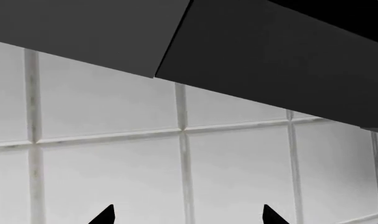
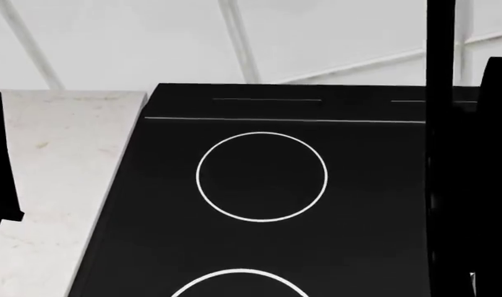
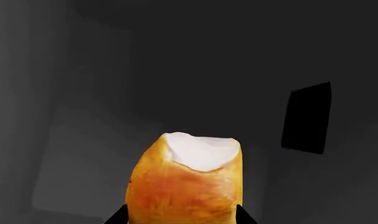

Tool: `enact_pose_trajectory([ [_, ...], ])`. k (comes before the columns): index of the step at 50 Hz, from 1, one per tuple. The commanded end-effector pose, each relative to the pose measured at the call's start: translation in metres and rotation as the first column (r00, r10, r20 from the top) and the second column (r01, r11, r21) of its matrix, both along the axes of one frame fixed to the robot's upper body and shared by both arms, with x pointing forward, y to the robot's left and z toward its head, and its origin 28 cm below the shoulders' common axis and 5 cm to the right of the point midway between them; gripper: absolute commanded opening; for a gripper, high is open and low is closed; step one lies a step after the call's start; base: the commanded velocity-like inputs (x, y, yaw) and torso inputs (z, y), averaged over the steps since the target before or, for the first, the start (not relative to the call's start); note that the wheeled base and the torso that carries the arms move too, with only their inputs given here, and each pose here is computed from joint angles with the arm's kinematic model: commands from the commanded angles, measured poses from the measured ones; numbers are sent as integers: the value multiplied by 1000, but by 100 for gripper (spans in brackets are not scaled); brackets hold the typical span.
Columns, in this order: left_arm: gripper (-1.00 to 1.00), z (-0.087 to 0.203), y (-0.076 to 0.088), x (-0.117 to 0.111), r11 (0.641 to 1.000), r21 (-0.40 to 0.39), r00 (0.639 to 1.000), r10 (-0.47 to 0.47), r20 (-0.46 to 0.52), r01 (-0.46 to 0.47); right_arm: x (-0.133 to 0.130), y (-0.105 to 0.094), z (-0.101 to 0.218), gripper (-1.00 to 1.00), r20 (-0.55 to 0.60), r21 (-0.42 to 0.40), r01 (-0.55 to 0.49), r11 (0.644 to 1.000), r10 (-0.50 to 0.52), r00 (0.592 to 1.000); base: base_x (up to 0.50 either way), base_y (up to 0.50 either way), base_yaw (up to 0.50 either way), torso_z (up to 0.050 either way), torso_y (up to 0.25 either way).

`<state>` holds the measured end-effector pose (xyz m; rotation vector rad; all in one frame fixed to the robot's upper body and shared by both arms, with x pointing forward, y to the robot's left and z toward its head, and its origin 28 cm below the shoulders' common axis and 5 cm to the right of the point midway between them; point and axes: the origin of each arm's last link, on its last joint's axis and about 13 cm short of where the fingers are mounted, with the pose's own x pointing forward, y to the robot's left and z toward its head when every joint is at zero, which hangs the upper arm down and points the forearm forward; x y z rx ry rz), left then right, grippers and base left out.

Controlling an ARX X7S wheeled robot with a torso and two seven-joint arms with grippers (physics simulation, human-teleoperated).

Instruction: Pick the chicken breast from the counter and place it in the microwave.

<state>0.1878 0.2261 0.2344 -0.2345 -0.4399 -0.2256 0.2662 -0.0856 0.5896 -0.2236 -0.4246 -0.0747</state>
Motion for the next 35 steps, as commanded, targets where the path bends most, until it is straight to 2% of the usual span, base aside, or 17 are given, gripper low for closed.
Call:
enact_pose_trajectory([
  [1,100,0,1,-2,1000,0,1000,3,-2,-3,7,-4,-2,-100,-18,2,34,999,-34,999,0,0,0,0,0],
  [17,100,0,1,-2,1000,1,1000,-1,-2,1,23,-8,-16,-100,-135,18,78,997,-75,988,0,0,0,0,1],
  [24,100,0,1,-3,1000,0,1000,0,-4,0,28,-7,-21,-100,-176,28,59,998,-54,983,0,0,0,0,0],
  [25,100,0,0,-3,1000,1,1000,-1,-6,1,28,-6,-22,100,-186,36,46,998,-38,982,0,0,0,0,0],
  [35,100,0,0,-6,1000,1,1000,-2,-7,2,25,-5,-20,100,-182,47,32,998,-23,983,0,0,0,0,0],
])
